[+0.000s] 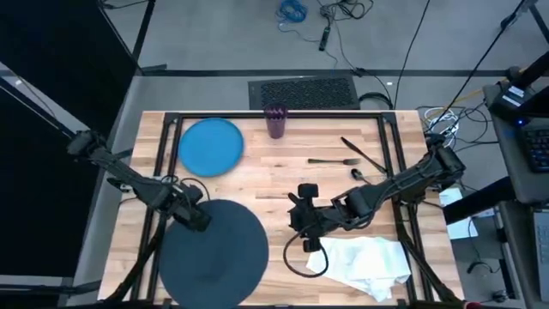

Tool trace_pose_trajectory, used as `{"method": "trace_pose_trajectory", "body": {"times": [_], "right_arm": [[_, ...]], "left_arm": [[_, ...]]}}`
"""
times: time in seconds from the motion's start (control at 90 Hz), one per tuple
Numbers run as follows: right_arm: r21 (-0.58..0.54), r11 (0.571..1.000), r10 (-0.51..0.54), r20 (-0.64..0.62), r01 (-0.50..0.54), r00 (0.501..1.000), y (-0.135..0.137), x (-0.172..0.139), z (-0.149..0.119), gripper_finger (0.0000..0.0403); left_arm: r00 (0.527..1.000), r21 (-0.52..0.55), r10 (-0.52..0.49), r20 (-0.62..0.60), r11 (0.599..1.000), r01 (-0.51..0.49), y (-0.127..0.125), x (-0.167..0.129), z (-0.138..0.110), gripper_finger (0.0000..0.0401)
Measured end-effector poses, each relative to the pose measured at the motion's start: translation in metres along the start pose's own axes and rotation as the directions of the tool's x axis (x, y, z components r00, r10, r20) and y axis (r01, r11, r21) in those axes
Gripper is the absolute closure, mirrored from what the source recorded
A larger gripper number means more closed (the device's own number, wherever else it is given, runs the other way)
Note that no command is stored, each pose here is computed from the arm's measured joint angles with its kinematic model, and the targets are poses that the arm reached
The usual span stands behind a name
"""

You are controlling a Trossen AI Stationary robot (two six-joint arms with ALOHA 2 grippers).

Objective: Set table place
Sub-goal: Move the dark blue placemat to the center of the table

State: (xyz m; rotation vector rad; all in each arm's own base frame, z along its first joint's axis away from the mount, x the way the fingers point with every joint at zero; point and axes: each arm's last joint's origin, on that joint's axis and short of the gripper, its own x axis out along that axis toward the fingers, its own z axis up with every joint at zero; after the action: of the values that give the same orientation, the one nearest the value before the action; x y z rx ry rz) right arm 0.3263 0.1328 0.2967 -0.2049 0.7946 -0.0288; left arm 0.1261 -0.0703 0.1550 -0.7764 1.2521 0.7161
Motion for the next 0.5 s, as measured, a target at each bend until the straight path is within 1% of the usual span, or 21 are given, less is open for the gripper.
{"method": "trace_pose_trajectory", "body": {"times": [0.144,0.244,0.444,0.5], "right_arm": [[-0.004,1.000,-0.003,0.000,0.003,1.000,0.000,0.000,0.000,0.0234],[-0.004,1.000,-0.003,0.000,0.003,1.000,0.000,0.000,0.000,0.0234],[-0.004,1.000,-0.003,0.000,0.003,1.000,0.000,0.000,0.000,0.0234],[-0.004,1.000,-0.003,0.000,0.003,1.000,0.000,0.000,0.000,0.0234]], "left_arm": [[0.995,0.013,0.099,0.030,0.995,-0.099,0.005,0.004,0.000,0.0307],[0.991,0.016,0.120,0.062,0.992,-0.121,0.004,0.007,0.001,0.0307],[0.979,0.050,0.197,0.051,0.979,-0.200,0.002,0.017,0.001,0.0307],[0.978,0.055,0.200,0.051,0.978,-0.203,0.000,0.020,0.001,0.0307]]}}
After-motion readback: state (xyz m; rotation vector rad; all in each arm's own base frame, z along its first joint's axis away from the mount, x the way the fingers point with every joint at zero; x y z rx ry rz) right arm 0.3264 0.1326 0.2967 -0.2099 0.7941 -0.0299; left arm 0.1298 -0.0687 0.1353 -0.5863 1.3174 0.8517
